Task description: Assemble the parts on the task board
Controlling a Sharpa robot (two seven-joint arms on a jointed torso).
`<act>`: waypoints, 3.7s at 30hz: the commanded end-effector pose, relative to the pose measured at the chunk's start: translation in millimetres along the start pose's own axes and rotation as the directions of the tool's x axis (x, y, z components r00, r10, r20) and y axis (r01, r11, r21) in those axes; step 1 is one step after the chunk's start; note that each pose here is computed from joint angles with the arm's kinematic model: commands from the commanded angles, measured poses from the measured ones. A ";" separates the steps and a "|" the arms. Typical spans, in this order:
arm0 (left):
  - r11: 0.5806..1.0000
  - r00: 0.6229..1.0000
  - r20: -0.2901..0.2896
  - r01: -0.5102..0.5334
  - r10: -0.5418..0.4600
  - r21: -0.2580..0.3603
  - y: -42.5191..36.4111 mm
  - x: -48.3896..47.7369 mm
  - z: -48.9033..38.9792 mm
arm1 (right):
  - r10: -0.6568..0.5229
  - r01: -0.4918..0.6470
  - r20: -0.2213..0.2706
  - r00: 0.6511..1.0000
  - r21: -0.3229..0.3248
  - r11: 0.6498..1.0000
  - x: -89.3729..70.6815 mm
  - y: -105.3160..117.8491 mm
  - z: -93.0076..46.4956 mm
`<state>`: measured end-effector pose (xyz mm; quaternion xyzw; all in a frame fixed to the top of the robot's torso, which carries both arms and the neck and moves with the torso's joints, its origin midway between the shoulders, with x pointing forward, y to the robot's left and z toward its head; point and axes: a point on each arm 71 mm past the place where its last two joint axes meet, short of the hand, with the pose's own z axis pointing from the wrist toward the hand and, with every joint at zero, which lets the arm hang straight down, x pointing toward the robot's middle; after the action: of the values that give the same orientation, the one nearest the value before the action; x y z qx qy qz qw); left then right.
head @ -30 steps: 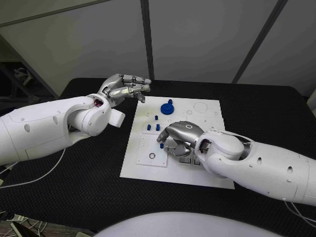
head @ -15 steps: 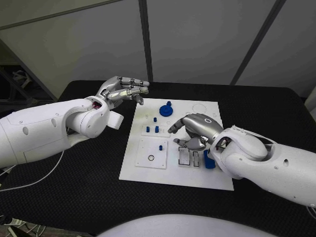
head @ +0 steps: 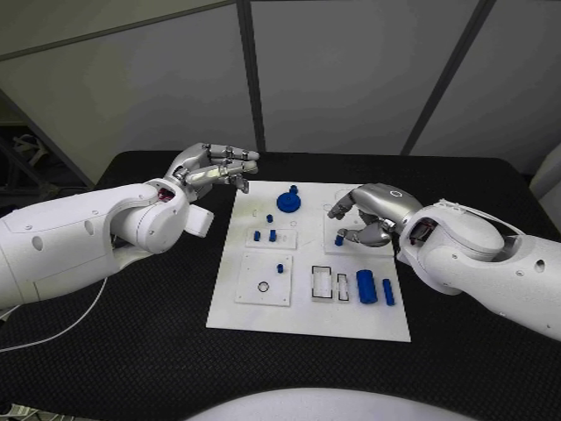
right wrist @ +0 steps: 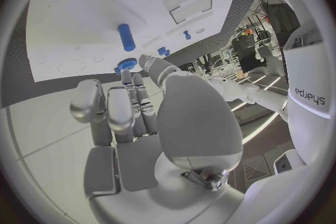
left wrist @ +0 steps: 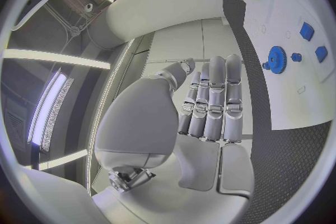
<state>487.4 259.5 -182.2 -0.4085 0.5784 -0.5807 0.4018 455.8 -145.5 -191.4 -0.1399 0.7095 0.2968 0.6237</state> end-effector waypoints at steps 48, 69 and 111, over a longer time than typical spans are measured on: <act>1.000 1.000 -0.008 0.005 -0.005 0.003 -1.3 -0.9 -0.9 | -0.109 0.111 -0.101 0.989 0.020 0.994 11.2 1.8 13.5; 1.000 1.000 -0.008 0.005 -0.005 0.003 -0.6 -0.3 0.6 | 0.005 0.005 0.068 0.998 -0.142 0.990 -22.0 54.2 -8.4; 1.000 1.000 -0.028 0.013 -0.013 0.008 -0.2 8.7 5.6 | 0.065 -0.119 -0.183 0.981 -0.302 0.946 67.6 126.5 26.3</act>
<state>489.5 250.7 -183.3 -0.4058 0.5803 -0.5854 0.3949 393.9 -20.2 -226.1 -0.2152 0.7076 0.4205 0.5255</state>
